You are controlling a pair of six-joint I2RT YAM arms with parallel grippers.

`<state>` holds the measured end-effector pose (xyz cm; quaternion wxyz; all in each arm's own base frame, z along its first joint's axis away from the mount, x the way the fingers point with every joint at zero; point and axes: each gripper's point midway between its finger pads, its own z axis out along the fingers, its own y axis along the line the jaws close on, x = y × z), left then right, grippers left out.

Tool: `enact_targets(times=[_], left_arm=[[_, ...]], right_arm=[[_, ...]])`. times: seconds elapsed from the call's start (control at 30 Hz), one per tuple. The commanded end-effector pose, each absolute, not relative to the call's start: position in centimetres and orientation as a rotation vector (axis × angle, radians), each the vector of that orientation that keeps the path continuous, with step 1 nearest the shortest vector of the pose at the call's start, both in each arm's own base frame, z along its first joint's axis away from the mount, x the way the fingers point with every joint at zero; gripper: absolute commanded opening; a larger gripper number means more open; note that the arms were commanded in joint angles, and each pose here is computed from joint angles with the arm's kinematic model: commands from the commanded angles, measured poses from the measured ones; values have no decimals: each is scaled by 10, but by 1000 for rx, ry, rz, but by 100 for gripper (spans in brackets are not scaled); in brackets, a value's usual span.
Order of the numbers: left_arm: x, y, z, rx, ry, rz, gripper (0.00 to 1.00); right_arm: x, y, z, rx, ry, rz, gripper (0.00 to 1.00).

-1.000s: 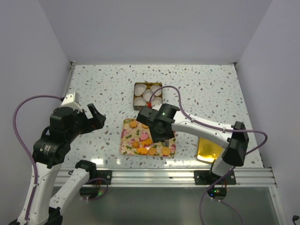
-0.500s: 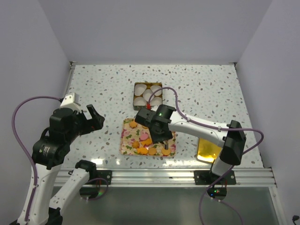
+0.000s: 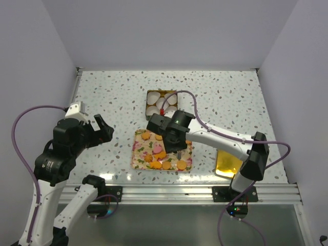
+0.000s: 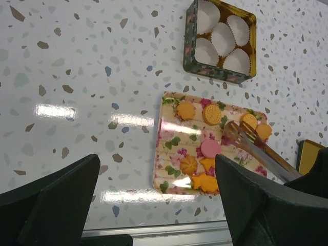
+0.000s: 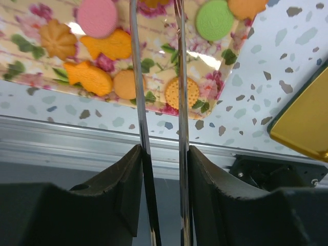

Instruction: Pack the cookies

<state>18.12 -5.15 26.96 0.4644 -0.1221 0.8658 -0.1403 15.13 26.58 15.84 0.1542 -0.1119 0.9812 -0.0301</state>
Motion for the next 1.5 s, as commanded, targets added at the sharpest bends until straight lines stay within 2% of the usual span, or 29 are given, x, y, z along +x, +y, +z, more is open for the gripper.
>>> enact_targets(times=[0.0,0.2,0.43,0.83,1.47], left_arm=[[180,-49,285,-268,2089,-334,100],[182,-47,290,-265,2074,-317,100],[189,-49,295,-251,2070,-320,100],[199,-54,294,-230,2099,-309,100],[218,-50,281,-226,2168,-214,100]], right_arm=[[163,260,198,-256,2727,-75,40],[178,266,240,-236,2651,-26,40],[226,287,273,-195,2586,76,40],[326,321,262,-130,2528,229,40],[411,348,205,-40,2535,408,40]])
